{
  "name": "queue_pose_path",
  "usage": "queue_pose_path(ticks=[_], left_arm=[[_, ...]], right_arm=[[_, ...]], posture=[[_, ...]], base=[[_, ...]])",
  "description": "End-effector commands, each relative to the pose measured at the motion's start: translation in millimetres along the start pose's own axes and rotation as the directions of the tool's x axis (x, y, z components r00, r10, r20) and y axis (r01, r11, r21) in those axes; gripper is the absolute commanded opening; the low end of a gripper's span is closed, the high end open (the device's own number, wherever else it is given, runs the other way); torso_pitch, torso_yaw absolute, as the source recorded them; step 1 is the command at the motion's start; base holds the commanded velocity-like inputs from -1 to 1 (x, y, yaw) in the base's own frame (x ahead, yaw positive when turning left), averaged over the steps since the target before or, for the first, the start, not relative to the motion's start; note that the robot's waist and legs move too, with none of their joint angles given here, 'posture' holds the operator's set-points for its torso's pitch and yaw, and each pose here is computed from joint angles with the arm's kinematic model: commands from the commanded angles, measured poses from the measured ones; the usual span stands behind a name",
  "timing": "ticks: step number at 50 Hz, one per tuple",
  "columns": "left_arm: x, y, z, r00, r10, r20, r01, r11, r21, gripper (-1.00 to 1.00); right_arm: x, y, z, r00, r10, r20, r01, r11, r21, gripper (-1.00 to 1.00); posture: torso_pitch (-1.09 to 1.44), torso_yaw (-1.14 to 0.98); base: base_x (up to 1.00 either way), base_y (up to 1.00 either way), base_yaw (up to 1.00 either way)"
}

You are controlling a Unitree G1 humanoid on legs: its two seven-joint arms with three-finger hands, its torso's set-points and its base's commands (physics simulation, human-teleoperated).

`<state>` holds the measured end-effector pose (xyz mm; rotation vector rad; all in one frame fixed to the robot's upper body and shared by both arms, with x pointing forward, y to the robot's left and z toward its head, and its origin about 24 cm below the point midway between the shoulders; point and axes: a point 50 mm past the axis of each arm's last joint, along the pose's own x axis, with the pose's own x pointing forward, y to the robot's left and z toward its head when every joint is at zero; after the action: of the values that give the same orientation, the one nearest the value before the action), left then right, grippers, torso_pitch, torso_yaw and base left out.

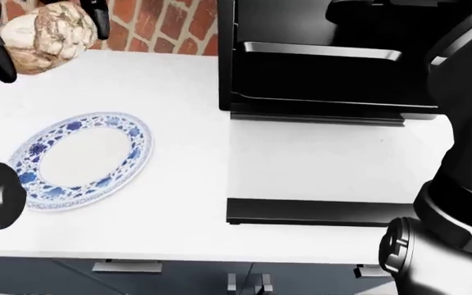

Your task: Place the bread on the tray of the toaster oven.

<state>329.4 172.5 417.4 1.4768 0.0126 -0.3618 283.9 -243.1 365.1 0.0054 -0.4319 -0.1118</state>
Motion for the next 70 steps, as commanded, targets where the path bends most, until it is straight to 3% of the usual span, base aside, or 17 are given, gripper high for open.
queue_pose_path(ticks=[1, 6, 15, 23, 29, 34, 36, 40, 44, 45, 49, 52, 54, 55, 59, 64, 70], left_arm=[[-20.1, 28.4, 22, 0.994, 0.107, 0.035, -0.108, 0.994, 0.029, -0.96], [-27.5, 56.8, 70, 0.985, 0.126, 0.118, -0.135, 0.988, 0.074, -0.95], [-27.2, 64.5, 133, 0.971, 0.113, 0.212, -0.147, 0.978, 0.151, -0.95], [-19.5, 48.4, 167, 0.958, 0.066, 0.278, -0.121, 0.976, 0.183, -0.96], [-20.1, 36.0, 201, 0.934, 0.043, 0.355, -0.115, 0.976, 0.183, -0.96], [-16.1, 16.4, 218, 0.920, 0.020, 0.392, -0.099, 0.978, 0.182, -0.96], [-15.7, 4.5, 229, 0.912, -0.007, 0.410, -0.081, 0.977, 0.196, -0.96], [-18.4, -0.1, 246, 0.901, -0.024, 0.432, -0.079, 0.973, 0.217, -0.95], [-15.4, -18.7, 259, 0.894, -0.041, 0.447, -0.076, 0.967, 0.242, -0.95], [-12.8, -25.5, 260, 0.891, -0.067, 0.448, -0.052, 0.967, 0.249, -0.95], [-2.4, -29.6, 258, 0.894, -0.048, 0.446, -0.063, 0.971, 0.229, -0.96], [2.6, -25.0, 258, 0.889, 0.015, 0.459, -0.122, 0.971, 0.204, -0.97], [12.9, -19.4, 254, 0.896, 0.085, 0.437, -0.178, 0.968, 0.177, -0.97], [18.2, -13.8, 252, 0.894, 0.134, 0.428, -0.204, 0.971, 0.123, -0.97], [38.6, -2.0, 236, 0.903, 0.238, 0.359, -0.277, 0.959, 0.061, -0.98], [50.7, -4.7, 229, 0.905, 0.248, 0.345, -0.277, 0.960, 0.038, -0.97], [62.9, -24.7, 240, 0.900, 0.251, 0.357, -0.269, 0.963, 0.001, -0.97]], right_arm=[[-3, -1.6, 19, 0.996, -0.004, 0.087, 0.004, 1.000, 0.002, 1.00], [-3, -3.6, 22, 0.996, -0.007, 0.089, 0.006, 1.000, 0.006, 1.00], [-3, -4.8, 24, 0.996, -0.008, 0.092, 0.007, 1.000, 0.011, 1.00], [-2, -5.9, 23, 0.996, -0.011, 0.092, 0.010, 1.000, 0.015, 1.00], [-1, -6.6, 24, 0.995, -0.014, 0.094, 0.012, 1.000, 0.016, 1.00], [-2, -10.4, 32, 0.994, -0.025, 0.107, 0.022, 0.999, 0.023, 1.00], [-1, -12.0, 32, 0.994, -0.029, 0.108, 0.026, 0.999, 0.024, 1.00], [0, -15.5, 34, 0.993, -0.038, 0.110, 0.036, 0.999, 0.026, 1.00], [-1, -16.6, 35, 0.993, -0.041, 0.111, 0.038, 0.999, 0.031, 1.00], [-1, -16.8, 37, 0.993, -0.041, 0.113, 0.038, 0.999, 0.032, 1.00], [0, -16.2, 34, 0.993, -0.040, 0.111, 0.037, 0.999, 0.033, 1.00], [0, -15.7, 34, 0.993, -0.039, 0.111, 0.035, 0.999, 0.033, 1.00], [0, -15.3, 33, 0.993, -0.038, 0.110, 0.034, 0.999, 0.034, 1.00], [0, -14.5, 34, 0.993, -0.035, 0.110, 0.032, 0.999, 0.033, 1.00], [0, -16.1, 35, 0.993, -0.037, 0.110, 0.033, 0.999, 0.037, 1.00], [0, -14.6, 36, 0.993, -0.035, 0.111, 0.031, 0.999, 0.036, 1.00], [0, -14.8, 35, 0.993, -0.033, 0.112, 0.029, 0.999, 0.037, 1.00]], posture=[[0.00, 0.00], [0.00, 0.00], [0.00, 0.00], [0.00, 0.00], [0.00, 0.00], [0.00, 0.00], [0.00, 0.00], [0.00, 0.00], [0.00, 0.00], [0.00, 0.00], [0.00, 0.00], [0.00, 0.00], [0.00, 0.00], [0.00, 0.00], [0.00, 0.00], [0.00, 0.00], [0.00, 0.00]], base=[[0.00, 0.00, 0.00], [0.00, 0.00, 0.00], [0.00, 0.00, 0.00], [0.00, 0.00, 0.00], [0.00, 0.00, 0.00], [0.00, 0.00, 0.00], [0.00, 0.00, 0.00], [0.00, 0.00, 0.00], [0.00, 0.00, 0.00], [0.00, 0.00, 0.00], [0.00, 0.00, 0.00], [0.00, 0.00, 0.00], [0.00, 0.00, 0.00], [0.00, 0.00, 0.00], [0.00, 0.00, 0.00], [0.00, 0.00, 0.00], [0.00, 0.00, 0.00]])
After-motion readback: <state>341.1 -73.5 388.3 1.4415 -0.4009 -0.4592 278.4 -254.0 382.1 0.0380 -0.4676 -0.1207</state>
